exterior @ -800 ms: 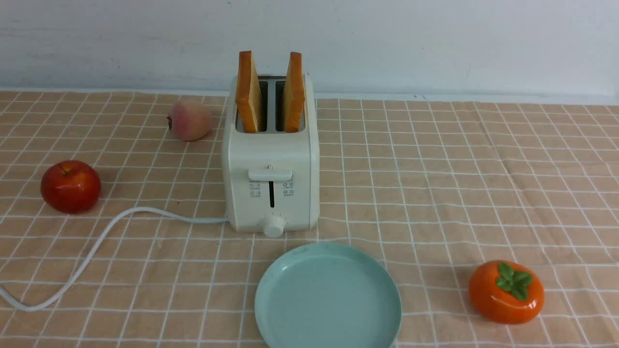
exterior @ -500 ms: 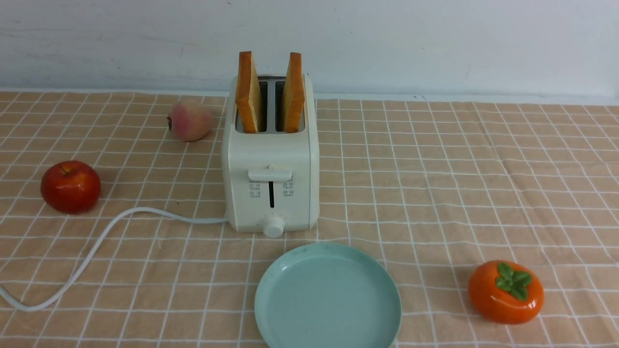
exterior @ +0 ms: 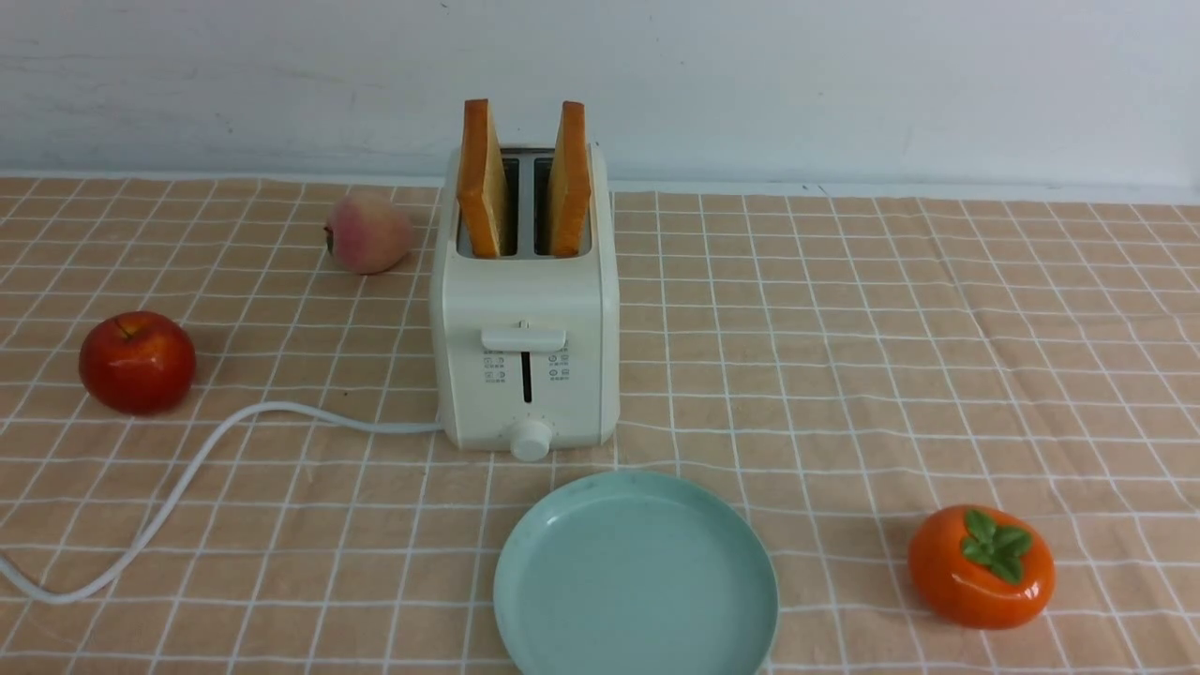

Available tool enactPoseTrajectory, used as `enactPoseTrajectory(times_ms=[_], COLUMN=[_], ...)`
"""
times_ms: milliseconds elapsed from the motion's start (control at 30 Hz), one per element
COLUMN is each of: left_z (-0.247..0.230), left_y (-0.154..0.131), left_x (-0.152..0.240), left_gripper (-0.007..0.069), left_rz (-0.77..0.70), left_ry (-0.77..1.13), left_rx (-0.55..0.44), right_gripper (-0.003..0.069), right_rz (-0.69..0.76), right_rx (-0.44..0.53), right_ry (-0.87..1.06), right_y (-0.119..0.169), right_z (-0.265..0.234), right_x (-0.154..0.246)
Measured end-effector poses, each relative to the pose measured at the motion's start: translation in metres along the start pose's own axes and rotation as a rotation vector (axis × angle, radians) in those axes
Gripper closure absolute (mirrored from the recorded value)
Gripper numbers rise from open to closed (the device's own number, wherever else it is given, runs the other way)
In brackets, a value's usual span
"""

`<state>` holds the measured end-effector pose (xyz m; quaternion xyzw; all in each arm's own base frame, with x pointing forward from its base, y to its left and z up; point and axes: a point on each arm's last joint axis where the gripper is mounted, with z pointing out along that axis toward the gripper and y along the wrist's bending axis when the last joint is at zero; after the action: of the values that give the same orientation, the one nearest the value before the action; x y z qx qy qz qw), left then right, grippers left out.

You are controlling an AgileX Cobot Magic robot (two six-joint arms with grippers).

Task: Take toasted bread from bread machine on light coffee tablecloth place on plate.
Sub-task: 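Grasp the toast slice in the toaster and pull it up out of the slot with the right gripper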

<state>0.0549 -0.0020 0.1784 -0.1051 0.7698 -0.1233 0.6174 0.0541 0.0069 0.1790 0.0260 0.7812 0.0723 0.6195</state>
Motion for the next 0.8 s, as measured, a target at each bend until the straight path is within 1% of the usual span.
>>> enactPoseTrajectory(times_ms=[67,167,267,333,367,400,433,600,633,700,800], left_z=[0.000,-0.001,-0.004,-0.007,-0.009,-0.009,-0.012,-0.018,-0.019,-0.024,-0.025], left_y=[0.000,-0.004,-0.012,-0.016,-0.018,-0.019,-0.022,-0.026,-0.027,-0.028,-0.026], left_x=[-0.002,-0.009,-0.022,-0.030,-0.034,-0.035,-0.040,-0.048,-0.049,-0.055,-0.061], left_gripper=[0.0388,0.0388,0.0388,0.0388,0.0388,0.0388,0.0388,0.0388,0.0388,0.0388,0.0388], left_rz=[0.016,0.018,0.021,0.025,0.025,0.026,0.027,0.033,0.033,-0.031,-0.201], left_ry=[-0.017,-0.096,-0.249,-0.343,-0.389,-0.398,-0.464,-0.574,-0.585,-0.655,-0.636], left_rx=[0.004,0.046,0.127,0.177,0.202,0.206,0.242,0.300,0.306,0.349,0.358], right_gripper=[0.0419,0.0419,0.0419,0.0419,0.0419,0.0419,0.0419,0.0419,0.0419,0.0419,0.0419], right_rz=[0.000,0.027,0.087,0.104,0.108,0.109,0.117,0.124,0.124,0.157,0.211], right_rx=[0.003,0.009,0.020,0.033,0.038,0.040,0.050,0.071,0.072,0.075,0.042], right_ry=[-0.031,-0.178,-0.383,-0.513,-0.560,-0.571,-0.662,-0.828,-0.836,-0.951,-0.972], right_y=[0.000,-0.001,-0.003,-0.005,-0.006,-0.006,-0.008,-0.010,-0.010,-0.012,-0.011], right_z=[0.000,-0.001,-0.006,-0.012,-0.014,-0.014,-0.019,-0.030,-0.030,-0.038,-0.042], right_x=[-0.003,-0.016,-0.034,-0.044,-0.048,-0.049,-0.055,-0.066,-0.067,-0.073,-0.079])
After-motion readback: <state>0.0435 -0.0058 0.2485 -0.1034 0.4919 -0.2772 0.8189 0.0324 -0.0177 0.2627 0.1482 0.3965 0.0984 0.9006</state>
